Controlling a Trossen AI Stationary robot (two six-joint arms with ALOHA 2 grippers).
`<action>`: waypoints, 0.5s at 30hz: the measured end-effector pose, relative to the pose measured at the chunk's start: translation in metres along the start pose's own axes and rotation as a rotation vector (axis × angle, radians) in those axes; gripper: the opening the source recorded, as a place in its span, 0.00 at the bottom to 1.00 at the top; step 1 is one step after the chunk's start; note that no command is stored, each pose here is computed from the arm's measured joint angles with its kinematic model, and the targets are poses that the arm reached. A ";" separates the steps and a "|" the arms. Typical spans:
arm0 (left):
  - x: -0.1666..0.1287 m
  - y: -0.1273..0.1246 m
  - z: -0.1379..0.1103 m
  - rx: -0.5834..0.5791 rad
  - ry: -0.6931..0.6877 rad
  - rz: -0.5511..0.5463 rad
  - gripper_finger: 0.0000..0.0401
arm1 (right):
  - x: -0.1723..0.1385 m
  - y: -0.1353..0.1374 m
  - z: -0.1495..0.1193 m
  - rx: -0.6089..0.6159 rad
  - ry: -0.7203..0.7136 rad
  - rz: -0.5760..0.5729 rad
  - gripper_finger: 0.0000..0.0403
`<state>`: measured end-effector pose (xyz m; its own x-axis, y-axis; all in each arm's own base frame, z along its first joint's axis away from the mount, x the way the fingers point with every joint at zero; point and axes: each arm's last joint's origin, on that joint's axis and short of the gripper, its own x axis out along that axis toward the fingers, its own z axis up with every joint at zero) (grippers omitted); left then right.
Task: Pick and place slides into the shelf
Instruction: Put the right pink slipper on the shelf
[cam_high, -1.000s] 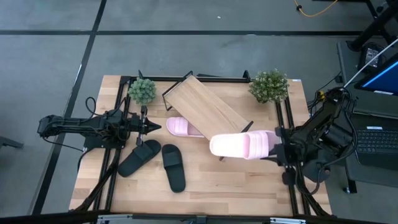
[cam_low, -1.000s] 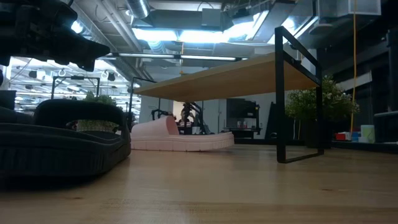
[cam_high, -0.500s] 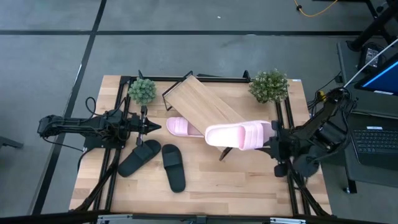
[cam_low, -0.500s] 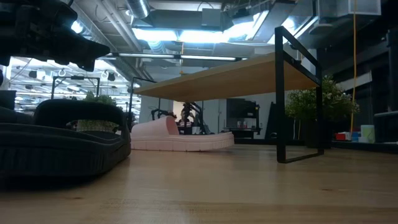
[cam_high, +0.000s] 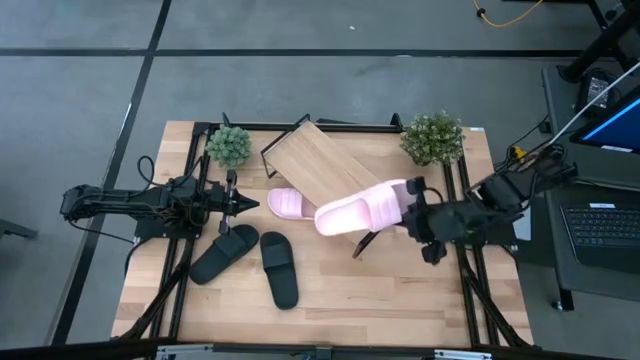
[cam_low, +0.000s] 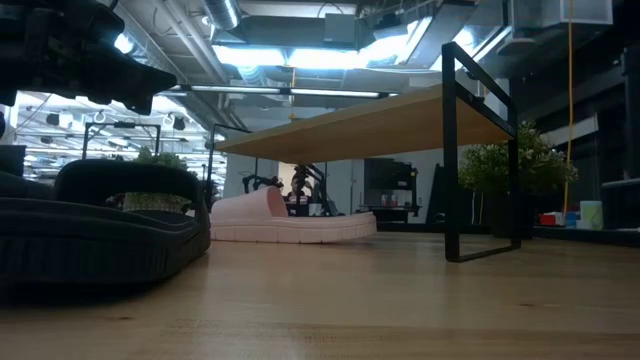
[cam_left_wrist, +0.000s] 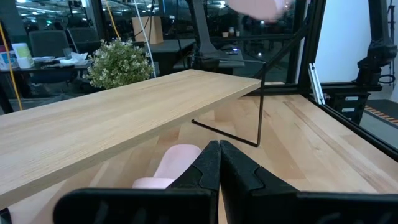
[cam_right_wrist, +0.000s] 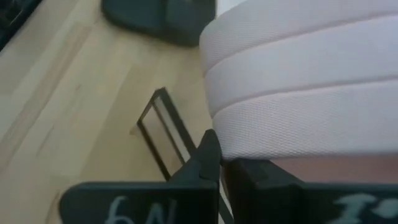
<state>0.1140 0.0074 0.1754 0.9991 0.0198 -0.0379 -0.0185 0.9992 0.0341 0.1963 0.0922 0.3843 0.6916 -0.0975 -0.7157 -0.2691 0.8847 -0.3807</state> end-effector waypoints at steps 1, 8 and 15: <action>0.000 0.000 0.000 0.000 0.000 0.000 0.00 | 0.002 -0.004 -0.001 -0.013 0.009 0.021 0.02; 0.000 0.000 0.000 -0.001 0.000 0.000 0.00 | 0.013 -0.033 -0.012 0.002 0.082 0.081 0.02; 0.000 0.000 0.000 0.000 0.000 0.000 0.00 | 0.019 -0.054 -0.024 -0.012 0.140 0.140 0.02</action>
<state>0.1140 0.0074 0.1754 0.9991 0.0197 -0.0379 -0.0185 0.9993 0.0337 0.2080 0.0310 0.3769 0.5469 -0.0368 -0.8364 -0.3652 0.8885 -0.2779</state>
